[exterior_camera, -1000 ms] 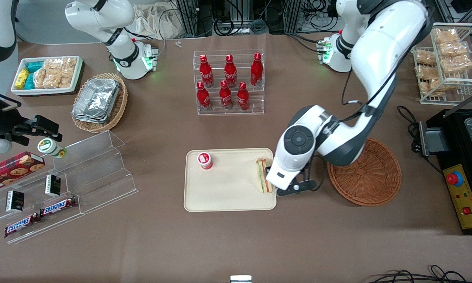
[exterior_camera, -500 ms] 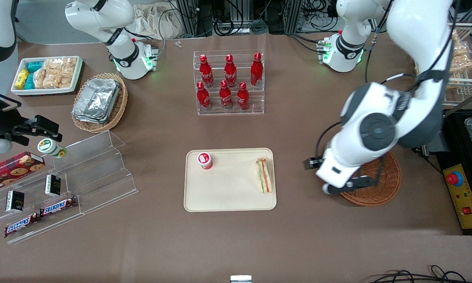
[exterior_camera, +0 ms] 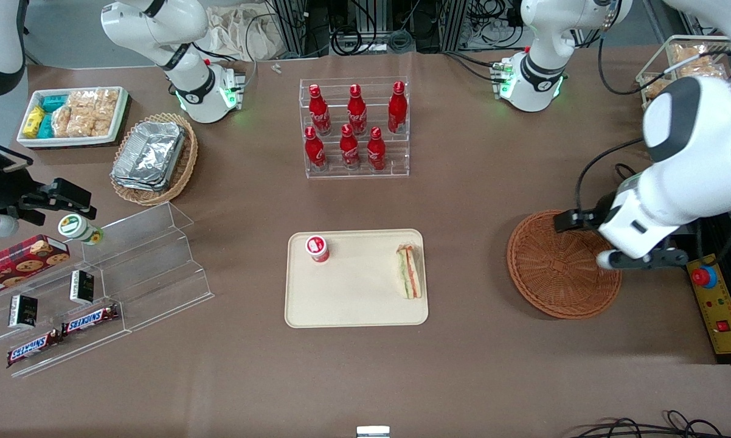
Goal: Place sandwich from basket to tray
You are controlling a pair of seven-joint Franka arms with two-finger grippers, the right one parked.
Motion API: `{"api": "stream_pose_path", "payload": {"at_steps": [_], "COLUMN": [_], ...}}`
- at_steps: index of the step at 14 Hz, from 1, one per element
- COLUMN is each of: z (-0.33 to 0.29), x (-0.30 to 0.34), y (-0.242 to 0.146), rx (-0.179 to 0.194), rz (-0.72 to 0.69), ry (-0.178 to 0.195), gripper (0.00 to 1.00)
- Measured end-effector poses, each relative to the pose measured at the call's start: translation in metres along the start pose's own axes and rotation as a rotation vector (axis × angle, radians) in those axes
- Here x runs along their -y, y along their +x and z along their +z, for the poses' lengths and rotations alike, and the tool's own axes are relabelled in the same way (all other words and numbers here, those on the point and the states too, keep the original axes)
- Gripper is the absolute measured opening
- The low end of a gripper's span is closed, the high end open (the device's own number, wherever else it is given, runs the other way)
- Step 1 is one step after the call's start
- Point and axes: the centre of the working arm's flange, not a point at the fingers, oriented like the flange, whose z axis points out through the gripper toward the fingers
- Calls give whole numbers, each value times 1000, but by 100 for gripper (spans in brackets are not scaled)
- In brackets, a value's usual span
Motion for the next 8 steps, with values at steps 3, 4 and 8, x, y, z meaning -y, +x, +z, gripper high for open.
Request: {"api": "stream_pose_path", "payload": {"at_steps": [3,4,8], "z": [-3,-1,1], "x": [25,27,27], "y": [-13,-12,-5], "rx": [-30,-45,-81], "rz": [-3,-2,11], "ry": [10,20,55], "gripper": [100,100,100]}}
